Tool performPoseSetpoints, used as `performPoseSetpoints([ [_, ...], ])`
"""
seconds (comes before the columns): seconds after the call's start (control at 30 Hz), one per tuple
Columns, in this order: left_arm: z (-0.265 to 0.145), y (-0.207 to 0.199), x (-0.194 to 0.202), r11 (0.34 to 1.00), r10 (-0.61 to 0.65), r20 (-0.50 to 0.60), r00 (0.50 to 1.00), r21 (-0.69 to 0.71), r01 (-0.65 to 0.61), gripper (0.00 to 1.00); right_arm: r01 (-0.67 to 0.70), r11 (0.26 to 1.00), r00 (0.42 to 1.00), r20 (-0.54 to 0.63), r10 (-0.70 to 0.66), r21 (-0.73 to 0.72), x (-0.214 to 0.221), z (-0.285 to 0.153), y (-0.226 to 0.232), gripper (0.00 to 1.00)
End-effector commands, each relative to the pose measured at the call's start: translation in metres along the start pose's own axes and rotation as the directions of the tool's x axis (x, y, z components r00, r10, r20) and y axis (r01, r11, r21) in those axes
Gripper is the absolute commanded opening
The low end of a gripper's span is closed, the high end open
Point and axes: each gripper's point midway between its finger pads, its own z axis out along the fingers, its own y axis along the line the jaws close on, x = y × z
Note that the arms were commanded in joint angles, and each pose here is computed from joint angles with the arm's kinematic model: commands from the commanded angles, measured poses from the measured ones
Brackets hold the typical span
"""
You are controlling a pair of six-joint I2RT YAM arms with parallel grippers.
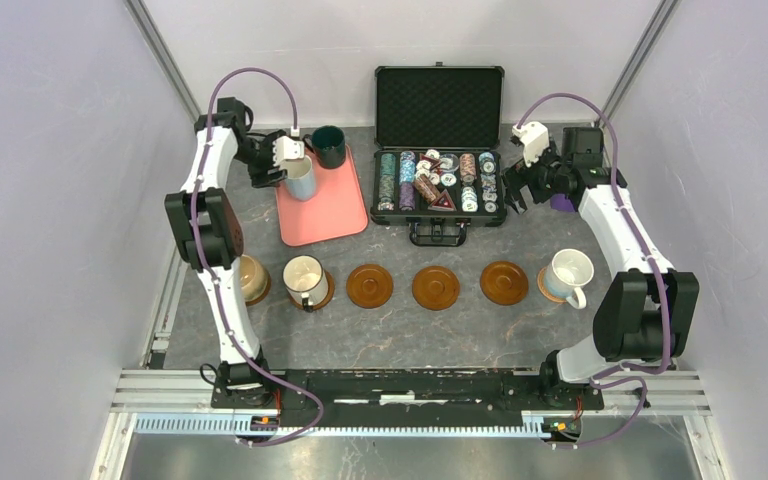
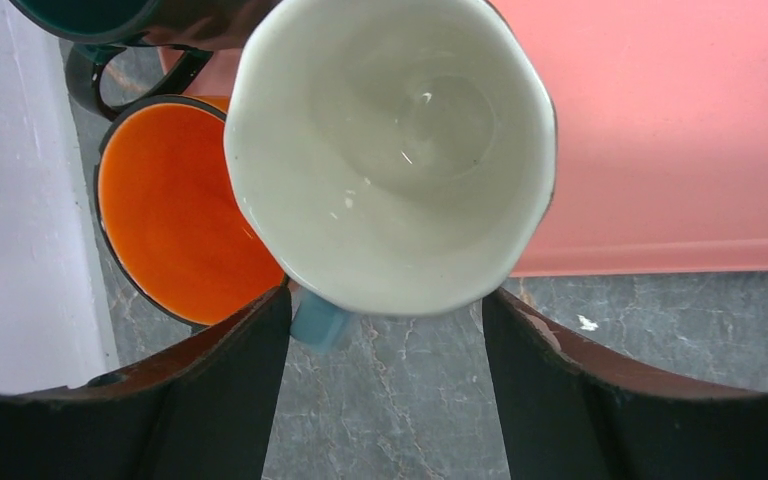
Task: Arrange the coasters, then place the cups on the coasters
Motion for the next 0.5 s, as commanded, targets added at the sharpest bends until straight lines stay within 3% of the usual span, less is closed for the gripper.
performPoseSetpoints([
  [0.0, -0.025, -0.006, -0.018, 0.999, -0.036, 0.002, 0.999, -0.021, 0.036, 0.76, 0.016, 1.000, 0.999, 0.039, -0.016, 0.006, -0.009, -0.007, 0.003, 0.98],
  [0.47, -0.026, -0.045, -0.043, 0.994, -0.099, 0.044, 0.994, 0.045, 0.097, 0.69, 0.030, 1.000, 0.999, 0.040, -0.030, 0.002, -0.005, -0.007, 0.006, 0.98],
])
